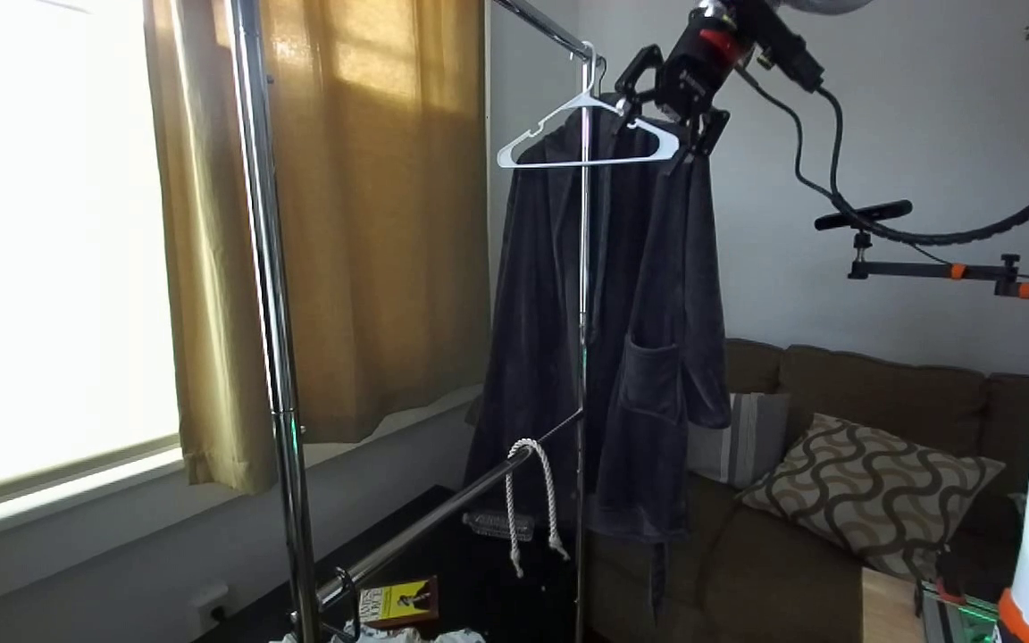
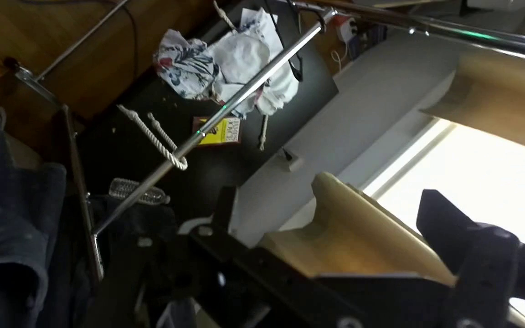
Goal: Remove the white coat hanger from the top railing and put it on the bottom railing
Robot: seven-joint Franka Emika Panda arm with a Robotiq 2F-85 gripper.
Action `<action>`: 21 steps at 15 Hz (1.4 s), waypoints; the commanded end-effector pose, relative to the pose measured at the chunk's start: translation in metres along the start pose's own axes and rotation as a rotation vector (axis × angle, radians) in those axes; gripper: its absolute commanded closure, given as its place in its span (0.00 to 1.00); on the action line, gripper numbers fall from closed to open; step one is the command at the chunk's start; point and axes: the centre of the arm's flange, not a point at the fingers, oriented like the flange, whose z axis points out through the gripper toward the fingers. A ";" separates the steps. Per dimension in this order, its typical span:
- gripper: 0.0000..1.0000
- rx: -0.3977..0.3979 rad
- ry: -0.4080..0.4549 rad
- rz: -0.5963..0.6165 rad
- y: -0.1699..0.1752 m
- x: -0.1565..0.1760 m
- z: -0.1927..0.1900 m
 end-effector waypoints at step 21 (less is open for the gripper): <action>0.00 0.058 0.854 -0.170 0.076 0.147 -0.157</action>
